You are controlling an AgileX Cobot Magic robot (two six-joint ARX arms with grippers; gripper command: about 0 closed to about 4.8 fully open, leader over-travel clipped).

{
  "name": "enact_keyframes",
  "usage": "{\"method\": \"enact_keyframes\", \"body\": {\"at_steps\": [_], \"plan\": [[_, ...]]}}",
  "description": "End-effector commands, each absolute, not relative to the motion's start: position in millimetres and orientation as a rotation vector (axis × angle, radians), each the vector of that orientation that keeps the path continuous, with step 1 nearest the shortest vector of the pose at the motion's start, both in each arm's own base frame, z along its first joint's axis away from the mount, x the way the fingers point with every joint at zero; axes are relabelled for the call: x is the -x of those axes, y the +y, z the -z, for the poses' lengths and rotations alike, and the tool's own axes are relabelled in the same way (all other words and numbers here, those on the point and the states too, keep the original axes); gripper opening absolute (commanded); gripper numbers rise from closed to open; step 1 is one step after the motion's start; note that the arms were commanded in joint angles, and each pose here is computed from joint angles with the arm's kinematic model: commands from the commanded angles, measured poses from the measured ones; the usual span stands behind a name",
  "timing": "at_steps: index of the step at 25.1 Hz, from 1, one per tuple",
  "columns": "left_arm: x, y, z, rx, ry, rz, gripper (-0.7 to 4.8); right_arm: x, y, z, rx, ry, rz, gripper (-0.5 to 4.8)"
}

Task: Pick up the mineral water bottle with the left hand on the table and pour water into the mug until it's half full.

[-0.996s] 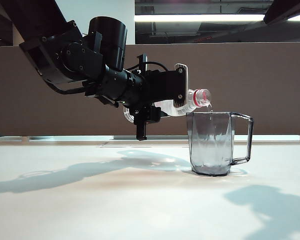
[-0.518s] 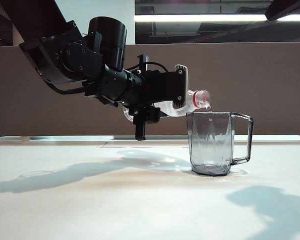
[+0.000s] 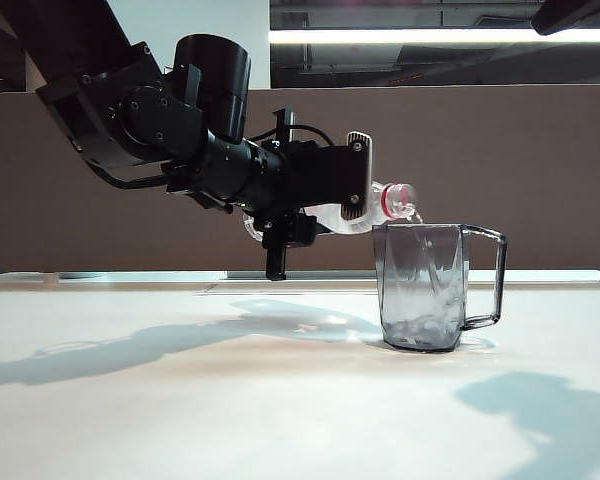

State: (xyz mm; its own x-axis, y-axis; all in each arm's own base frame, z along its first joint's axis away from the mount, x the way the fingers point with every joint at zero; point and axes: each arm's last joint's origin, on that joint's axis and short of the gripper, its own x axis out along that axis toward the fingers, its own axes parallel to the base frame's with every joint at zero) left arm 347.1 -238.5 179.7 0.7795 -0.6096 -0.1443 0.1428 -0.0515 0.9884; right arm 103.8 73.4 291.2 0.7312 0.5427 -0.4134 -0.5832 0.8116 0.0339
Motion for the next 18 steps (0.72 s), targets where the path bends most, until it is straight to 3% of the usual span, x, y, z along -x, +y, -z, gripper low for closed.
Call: {"method": "enact_keyframes", "body": {"at_steps": [1,18], "plan": [[-348.3,-239.7,-193.4,-1.491,-0.464,0.577,1.79,-104.0,73.5,-294.6,0.097,0.400,-0.621,-0.08],[-348.3,-239.7,-193.4,-1.491,-0.464,0.577,1.79,-103.6,73.3,-293.8,0.100,0.408,-0.621,-0.08]]}}
